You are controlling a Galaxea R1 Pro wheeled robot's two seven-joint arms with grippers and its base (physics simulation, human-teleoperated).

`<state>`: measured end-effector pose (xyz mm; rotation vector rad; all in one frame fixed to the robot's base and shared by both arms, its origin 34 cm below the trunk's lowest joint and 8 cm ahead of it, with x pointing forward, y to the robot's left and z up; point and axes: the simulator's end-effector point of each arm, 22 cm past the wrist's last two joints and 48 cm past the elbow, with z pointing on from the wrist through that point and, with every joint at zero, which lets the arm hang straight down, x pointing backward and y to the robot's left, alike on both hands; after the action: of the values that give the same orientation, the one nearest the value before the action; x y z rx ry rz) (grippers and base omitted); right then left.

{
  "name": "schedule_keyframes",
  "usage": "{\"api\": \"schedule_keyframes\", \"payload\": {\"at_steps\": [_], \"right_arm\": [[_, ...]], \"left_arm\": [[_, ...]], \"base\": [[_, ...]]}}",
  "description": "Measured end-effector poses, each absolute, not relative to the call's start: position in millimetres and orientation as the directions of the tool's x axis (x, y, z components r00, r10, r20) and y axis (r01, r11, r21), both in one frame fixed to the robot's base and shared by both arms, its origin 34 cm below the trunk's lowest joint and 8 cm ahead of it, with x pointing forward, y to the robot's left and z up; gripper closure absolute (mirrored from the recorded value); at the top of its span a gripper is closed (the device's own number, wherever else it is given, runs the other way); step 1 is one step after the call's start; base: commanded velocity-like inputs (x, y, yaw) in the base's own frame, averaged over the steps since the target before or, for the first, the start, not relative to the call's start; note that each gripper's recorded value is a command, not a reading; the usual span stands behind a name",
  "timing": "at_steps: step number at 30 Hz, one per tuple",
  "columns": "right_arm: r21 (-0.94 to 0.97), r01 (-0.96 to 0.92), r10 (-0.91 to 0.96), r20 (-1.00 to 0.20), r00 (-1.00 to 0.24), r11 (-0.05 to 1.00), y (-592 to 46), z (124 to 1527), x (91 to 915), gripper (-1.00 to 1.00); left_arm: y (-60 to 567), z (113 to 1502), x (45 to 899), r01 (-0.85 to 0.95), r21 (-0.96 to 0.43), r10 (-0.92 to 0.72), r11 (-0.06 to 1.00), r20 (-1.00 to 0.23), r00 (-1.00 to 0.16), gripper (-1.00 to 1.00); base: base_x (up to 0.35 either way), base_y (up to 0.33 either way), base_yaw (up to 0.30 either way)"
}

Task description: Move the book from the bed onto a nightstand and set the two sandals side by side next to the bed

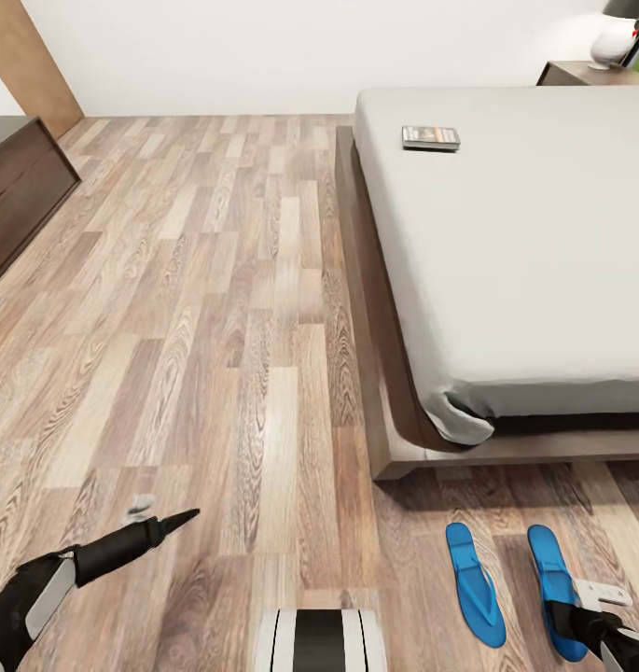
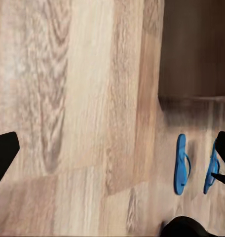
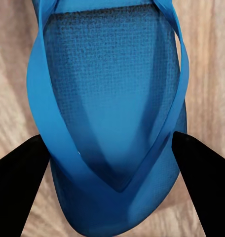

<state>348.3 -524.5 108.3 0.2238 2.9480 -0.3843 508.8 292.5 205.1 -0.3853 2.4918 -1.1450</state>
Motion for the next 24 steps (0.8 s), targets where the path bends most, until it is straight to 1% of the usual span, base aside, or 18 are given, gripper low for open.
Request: {"api": "schedule_keyframes", "payload": {"at_steps": [3, 6, 10, 24], "right_arm": [[-0.243, 0.168, 0.127, -0.177, -0.976, 0.955, -524.7, 108.3, 348.2, 1.00], [-0.241, 0.168, 0.127, -0.177, -0.976, 0.956, -524.3, 108.2, 348.5, 1.00], [-0.240, 0.166, 0.127, -0.172, -0.977, 0.956, -524.0, 106.9, 346.7, 1.00], [-0.248, 0.155, 0.127, -0.126, -0.984, 0.956, -524.1, 93.4, 328.2, 1.00]], "left_arm": [[268.0, 251.2, 551.9, 0.016, -0.806, -0.345, 0.592, -0.271, -0.899, -1.00], [251.4, 267.4, 564.7, 0.061, -0.816, -0.327, 0.574, -0.297, -0.897, -1.00], [234.9, 266.1, 563.6, 0.059, -0.829, -0.330, 0.556, -0.285, -0.900, -1.00], [230.3, 240.8, 550.1, 0.013, -0.837, -0.333, 0.548, -0.233, -0.914, -1.00]], "base": [[0.000, 0.000, 0.000], [0.000, 0.000, 0.000], [0.000, 0.000, 0.000], [0.000, 0.000, 0.000]]}}
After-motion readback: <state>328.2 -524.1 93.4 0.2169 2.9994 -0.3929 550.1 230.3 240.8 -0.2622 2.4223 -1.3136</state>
